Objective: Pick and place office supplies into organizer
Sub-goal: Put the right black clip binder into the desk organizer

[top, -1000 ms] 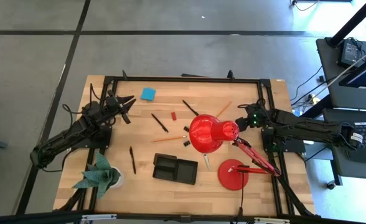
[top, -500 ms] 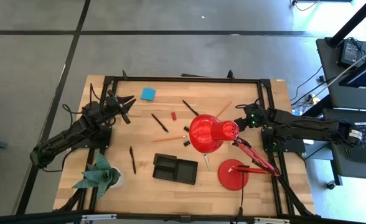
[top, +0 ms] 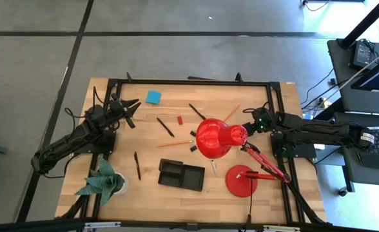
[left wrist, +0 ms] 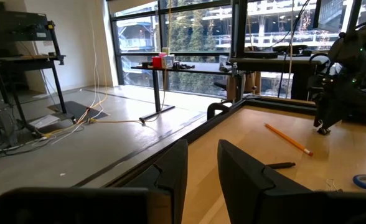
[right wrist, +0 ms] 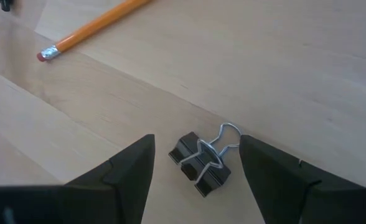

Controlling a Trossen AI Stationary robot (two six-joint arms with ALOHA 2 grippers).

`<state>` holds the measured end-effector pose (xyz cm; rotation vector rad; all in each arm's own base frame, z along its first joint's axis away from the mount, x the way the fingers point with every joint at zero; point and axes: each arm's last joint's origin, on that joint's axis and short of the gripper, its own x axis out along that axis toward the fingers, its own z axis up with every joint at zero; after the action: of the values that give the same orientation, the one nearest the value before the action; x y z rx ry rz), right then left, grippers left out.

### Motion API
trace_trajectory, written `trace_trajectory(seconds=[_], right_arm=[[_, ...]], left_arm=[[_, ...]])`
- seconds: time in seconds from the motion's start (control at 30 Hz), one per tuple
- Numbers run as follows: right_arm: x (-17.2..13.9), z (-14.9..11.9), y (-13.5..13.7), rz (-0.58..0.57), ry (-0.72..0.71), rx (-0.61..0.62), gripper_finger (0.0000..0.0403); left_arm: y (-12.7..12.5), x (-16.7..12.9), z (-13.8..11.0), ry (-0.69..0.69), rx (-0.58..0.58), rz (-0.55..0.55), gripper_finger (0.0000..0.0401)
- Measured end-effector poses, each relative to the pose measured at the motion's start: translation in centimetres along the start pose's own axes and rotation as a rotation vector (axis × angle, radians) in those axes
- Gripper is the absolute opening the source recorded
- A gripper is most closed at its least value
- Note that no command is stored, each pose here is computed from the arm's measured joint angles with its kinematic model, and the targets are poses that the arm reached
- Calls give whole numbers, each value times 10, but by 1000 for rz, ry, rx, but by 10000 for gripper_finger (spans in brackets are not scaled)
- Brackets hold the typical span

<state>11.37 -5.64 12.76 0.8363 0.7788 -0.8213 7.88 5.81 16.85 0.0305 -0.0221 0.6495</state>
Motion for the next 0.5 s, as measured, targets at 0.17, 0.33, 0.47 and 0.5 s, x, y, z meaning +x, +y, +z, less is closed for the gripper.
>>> trace_trajectory(seconds=[0.17, 0.33, 0.47, 0.5], right_arm=[[0, 0, 0, 3, -3, -1, 237], [0, 0, 0, 3, -4, -1, 237], [0, 0, 0, 3, -3, -1, 237], [0, 0, 0, 3, -3, -2, 237]], left_arm=[[0, 0, 0, 0, 0, 0, 82], [0, 0, 0, 0, 0, 0, 82], [0, 0, 0, -1, 0, 0, 82], [0, 0, 0, 0, 0, 0, 82]])
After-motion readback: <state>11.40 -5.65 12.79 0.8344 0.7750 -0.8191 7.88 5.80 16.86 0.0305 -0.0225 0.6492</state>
